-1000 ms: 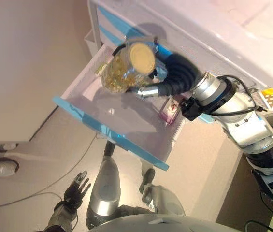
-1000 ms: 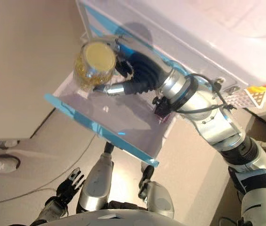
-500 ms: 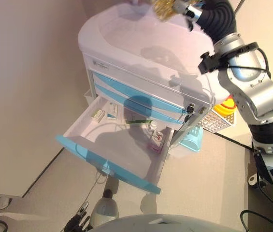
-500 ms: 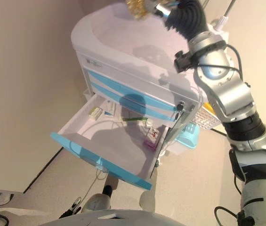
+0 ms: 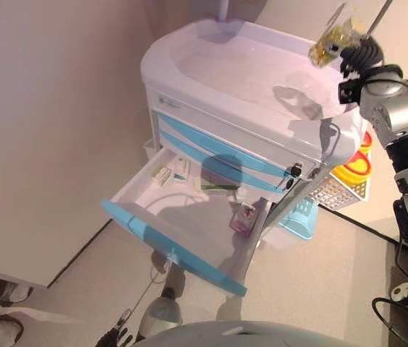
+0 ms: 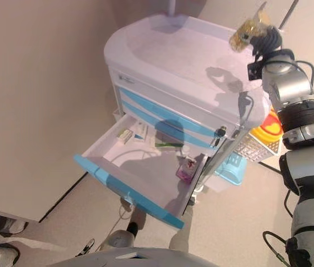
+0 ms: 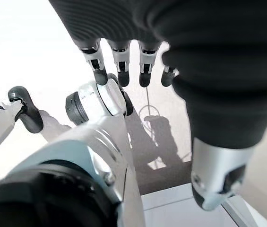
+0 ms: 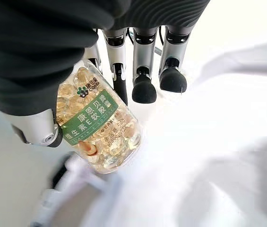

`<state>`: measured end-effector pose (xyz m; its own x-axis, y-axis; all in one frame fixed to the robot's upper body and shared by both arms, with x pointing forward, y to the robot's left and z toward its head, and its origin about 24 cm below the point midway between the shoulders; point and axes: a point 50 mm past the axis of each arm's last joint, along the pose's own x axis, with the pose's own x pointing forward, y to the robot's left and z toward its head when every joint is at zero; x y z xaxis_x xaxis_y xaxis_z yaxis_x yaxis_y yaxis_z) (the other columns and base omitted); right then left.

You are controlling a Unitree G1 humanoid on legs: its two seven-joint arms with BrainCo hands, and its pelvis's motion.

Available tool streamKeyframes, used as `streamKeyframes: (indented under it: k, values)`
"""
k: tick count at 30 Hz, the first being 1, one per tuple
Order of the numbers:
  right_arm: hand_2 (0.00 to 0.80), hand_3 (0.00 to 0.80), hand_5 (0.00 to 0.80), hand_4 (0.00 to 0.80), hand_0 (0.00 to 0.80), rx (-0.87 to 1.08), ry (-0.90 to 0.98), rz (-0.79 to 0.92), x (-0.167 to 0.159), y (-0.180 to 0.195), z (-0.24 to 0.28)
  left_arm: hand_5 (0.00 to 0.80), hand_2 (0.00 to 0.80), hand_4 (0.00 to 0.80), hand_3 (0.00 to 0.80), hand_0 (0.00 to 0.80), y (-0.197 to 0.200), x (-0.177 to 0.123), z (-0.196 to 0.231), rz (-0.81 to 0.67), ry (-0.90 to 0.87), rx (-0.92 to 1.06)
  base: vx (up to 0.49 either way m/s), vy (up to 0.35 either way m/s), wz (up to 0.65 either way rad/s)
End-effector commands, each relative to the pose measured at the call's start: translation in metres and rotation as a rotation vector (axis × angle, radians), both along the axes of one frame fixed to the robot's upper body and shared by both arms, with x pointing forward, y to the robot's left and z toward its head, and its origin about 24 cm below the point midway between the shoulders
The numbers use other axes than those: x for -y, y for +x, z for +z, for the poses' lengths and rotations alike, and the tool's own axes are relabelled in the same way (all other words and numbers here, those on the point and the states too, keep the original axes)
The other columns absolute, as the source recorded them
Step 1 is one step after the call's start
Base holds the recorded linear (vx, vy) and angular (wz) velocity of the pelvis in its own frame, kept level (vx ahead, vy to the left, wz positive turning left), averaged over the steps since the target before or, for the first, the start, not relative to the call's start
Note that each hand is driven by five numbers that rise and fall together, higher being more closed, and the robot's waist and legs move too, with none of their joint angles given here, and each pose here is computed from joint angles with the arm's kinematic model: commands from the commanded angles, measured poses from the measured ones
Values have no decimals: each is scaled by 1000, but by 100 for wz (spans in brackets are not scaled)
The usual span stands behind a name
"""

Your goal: Open the drawer and pick up the medicine

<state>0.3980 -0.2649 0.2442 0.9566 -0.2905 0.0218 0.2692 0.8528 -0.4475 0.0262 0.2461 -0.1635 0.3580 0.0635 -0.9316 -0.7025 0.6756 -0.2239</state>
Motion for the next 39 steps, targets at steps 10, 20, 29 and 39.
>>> streamKeyframes:
  k: [10, 20, 29, 39]
  values:
    - [800, 800, 800, 800, 800, -42, -3, 56, -12, 11, -12, 0, 0, 0, 0, 0, 2, -7, 2, -98, 21, -29, -11, 23, 7]
    - [0, 0, 0, 0, 0, 36, -73, -3, -12, 9, -3, 0, 0, 0, 0, 0, -4, -5, 1, -94, 13, -30, 1, 2, 3]
    - [0, 0, 0, 0, 0, 193, -155, -50, -20, 4, 34, 0, 0, 0, 0, 0, -5, -3, 1, -84, 4, -35, -2, 0, -1]
    - [0, 0, 0, 0, 0, 401, -258, -101, -28, -9, 75, 0, 0, 0, 0, 0, -4, -2, 1, -66, -6, -24, -10, 2, -2]
